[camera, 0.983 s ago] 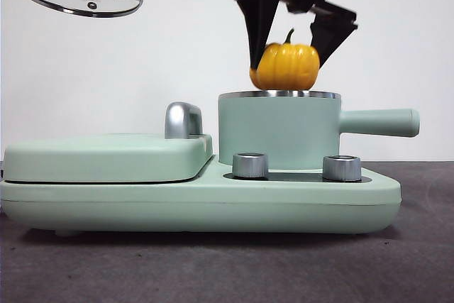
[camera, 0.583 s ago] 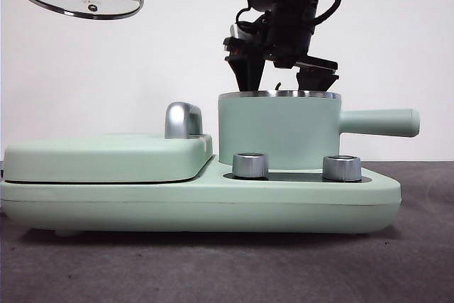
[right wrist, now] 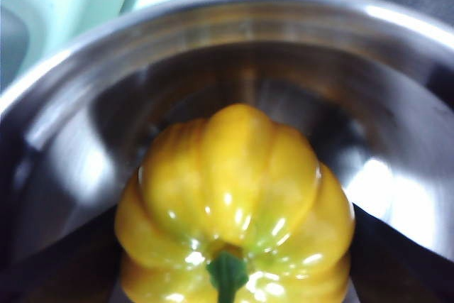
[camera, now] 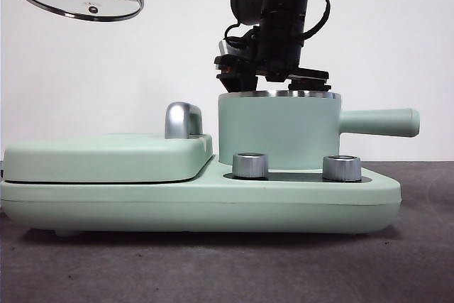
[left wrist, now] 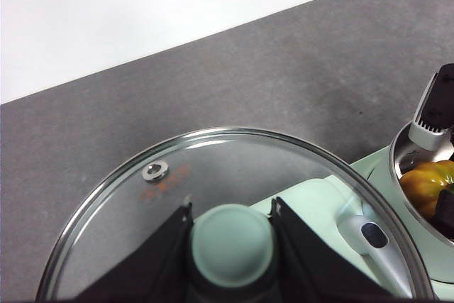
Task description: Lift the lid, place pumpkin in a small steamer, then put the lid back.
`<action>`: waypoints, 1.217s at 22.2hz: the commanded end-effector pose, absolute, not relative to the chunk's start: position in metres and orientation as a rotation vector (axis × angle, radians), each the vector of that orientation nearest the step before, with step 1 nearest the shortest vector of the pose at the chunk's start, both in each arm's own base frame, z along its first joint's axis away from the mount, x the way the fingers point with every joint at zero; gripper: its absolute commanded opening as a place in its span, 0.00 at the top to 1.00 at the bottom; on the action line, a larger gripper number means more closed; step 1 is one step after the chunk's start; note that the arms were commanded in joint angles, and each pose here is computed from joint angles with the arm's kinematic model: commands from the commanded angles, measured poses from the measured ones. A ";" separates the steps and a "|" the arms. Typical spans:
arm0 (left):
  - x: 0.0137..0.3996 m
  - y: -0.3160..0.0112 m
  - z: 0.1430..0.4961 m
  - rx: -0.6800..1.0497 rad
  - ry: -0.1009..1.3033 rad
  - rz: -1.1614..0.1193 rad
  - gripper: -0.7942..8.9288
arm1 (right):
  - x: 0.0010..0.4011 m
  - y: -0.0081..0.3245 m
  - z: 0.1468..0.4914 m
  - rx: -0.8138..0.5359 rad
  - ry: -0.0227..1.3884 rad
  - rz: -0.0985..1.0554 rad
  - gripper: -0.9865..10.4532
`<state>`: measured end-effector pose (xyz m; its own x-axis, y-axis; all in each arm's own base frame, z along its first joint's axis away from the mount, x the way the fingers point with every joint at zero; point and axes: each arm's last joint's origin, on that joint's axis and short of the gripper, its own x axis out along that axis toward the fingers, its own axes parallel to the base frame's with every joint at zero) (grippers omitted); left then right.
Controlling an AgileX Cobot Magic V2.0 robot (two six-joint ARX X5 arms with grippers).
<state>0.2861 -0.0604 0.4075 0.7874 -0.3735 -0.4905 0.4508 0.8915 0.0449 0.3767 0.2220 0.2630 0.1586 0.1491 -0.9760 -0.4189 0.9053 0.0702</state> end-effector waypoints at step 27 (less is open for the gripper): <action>0.292 -0.062 0.411 0.148 0.469 -0.448 0.89 | 0.340 0.201 0.361 -0.225 1.206 0.428 0.45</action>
<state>0.2881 -0.0608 0.4057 0.7841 -0.3732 -0.4959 0.4467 0.8941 0.0333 0.3445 0.2003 0.3609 0.3405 0.2269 -0.9124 -0.4236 0.9034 0.0665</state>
